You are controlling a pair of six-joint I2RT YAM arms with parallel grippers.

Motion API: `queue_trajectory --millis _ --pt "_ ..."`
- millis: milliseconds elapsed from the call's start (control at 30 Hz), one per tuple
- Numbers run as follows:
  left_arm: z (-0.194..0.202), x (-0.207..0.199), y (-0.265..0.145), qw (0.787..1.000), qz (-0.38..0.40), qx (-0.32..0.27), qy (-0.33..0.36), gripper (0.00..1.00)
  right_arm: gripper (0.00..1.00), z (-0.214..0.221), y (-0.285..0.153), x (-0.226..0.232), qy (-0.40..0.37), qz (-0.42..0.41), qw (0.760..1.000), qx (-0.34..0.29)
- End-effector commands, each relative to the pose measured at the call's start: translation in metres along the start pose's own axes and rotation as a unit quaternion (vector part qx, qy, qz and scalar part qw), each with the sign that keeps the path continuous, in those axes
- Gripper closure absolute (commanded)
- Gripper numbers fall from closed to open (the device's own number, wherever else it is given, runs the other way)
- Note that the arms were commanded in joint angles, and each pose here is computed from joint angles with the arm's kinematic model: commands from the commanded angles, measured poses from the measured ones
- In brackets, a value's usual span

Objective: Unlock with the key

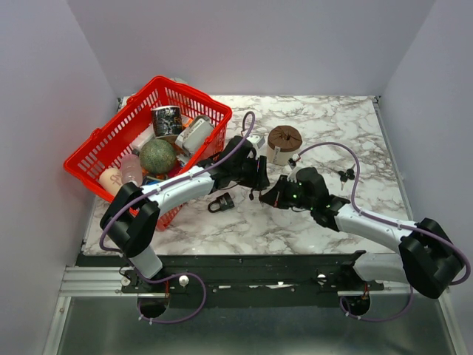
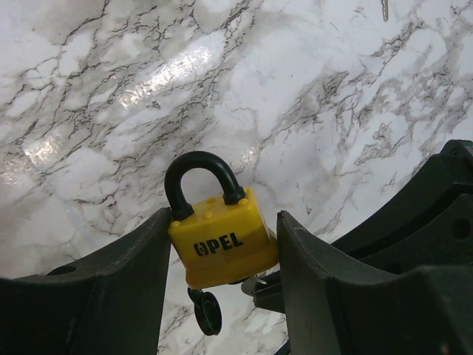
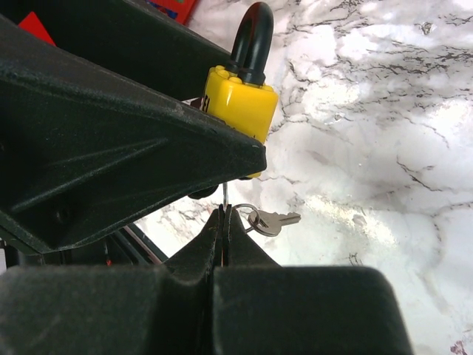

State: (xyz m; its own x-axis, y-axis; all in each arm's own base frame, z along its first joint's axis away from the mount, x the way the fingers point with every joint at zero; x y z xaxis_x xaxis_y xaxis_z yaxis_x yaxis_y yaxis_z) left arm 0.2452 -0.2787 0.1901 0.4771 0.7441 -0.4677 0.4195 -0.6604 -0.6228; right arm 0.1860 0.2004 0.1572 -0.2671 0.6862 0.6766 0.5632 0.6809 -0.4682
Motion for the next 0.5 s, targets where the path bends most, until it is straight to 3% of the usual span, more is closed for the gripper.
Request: queue_trajectory --millis 0,467 --pt "0.001 -0.009 -0.004 1.0 0.028 0.001 -0.01 1.0 0.99 -0.025 0.008 0.012 0.002 -0.015 0.996 -0.084" --pt "0.003 -0.013 -0.005 0.999 0.04 0.003 -0.013 1.0 0.99 -0.039 0.0 0.02 0.012 -0.024 0.99 -0.136"
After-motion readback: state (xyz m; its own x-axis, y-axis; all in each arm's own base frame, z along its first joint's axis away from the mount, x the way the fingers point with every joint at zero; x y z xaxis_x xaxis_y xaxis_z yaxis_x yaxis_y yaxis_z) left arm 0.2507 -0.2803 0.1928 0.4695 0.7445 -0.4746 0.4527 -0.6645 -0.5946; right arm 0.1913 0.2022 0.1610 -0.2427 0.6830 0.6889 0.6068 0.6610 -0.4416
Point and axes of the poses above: each gripper's point midway between its finger pads, its own y axis out along the fingers, its own x axis along the line the jaws close on, z = x × y, the point moved 10 cm from there along -y, back along the fingers
